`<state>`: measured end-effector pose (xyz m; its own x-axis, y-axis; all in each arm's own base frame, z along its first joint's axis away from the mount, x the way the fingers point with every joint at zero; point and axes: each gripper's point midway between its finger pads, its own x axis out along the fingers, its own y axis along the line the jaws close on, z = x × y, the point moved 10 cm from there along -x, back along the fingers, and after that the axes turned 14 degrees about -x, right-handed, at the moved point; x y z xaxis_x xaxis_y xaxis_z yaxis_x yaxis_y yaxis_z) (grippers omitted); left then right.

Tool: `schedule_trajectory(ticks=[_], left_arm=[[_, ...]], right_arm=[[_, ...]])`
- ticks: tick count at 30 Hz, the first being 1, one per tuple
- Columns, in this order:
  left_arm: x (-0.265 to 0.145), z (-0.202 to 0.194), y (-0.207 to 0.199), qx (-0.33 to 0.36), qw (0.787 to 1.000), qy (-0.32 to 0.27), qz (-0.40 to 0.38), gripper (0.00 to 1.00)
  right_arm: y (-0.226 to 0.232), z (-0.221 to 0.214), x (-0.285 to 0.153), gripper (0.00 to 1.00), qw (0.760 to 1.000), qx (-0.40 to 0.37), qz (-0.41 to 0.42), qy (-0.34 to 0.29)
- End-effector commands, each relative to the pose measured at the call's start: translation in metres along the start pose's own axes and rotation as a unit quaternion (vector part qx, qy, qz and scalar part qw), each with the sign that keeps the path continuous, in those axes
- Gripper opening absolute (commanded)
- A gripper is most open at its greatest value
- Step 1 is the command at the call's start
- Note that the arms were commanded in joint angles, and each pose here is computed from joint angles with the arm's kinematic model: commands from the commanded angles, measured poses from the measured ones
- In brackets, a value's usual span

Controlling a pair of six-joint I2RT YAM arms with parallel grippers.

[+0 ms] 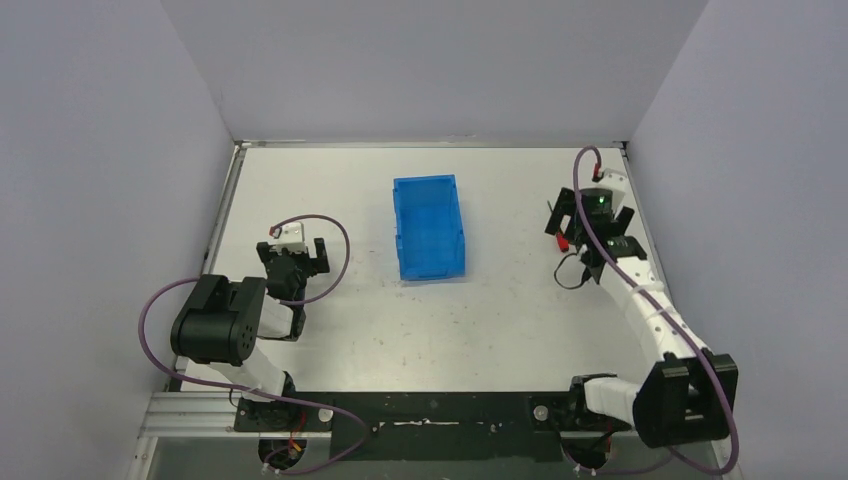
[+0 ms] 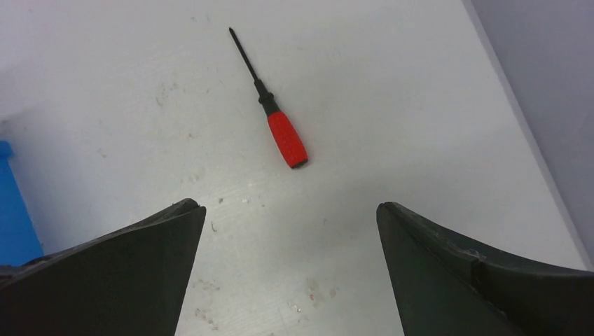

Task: Put the screwdriver in the bin
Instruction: Pick up the screwdriver from the center of the board.

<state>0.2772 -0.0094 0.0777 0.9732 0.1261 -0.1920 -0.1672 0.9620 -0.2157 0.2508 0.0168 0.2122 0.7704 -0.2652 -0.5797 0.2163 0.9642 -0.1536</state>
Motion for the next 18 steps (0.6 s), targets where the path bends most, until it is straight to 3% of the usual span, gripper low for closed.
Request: schedule_trajectory(ticks=[1, 10, 18], left_arm=[[0.003, 0.011, -0.002, -0.011, 1.0, -0.025, -0.007, 0.97], [0.003, 0.011, -0.003, -0.011, 1.0, -0.024, -0.008, 0.97], [0.003, 0.011, -0.003, -0.011, 1.0, -0.024, -0.008, 0.97]], right_arm=[[-0.011, 0.049, 0.02, 1.0, 0.999, -0.034, 0.008, 0.014], [-0.011, 0.11, 0.087, 1.0, 0.988, -0.072, 0.077, 0.114], [-0.014, 0.128, 0.102, 1.0, 0.985, -0.088, 0.093, 0.115]])
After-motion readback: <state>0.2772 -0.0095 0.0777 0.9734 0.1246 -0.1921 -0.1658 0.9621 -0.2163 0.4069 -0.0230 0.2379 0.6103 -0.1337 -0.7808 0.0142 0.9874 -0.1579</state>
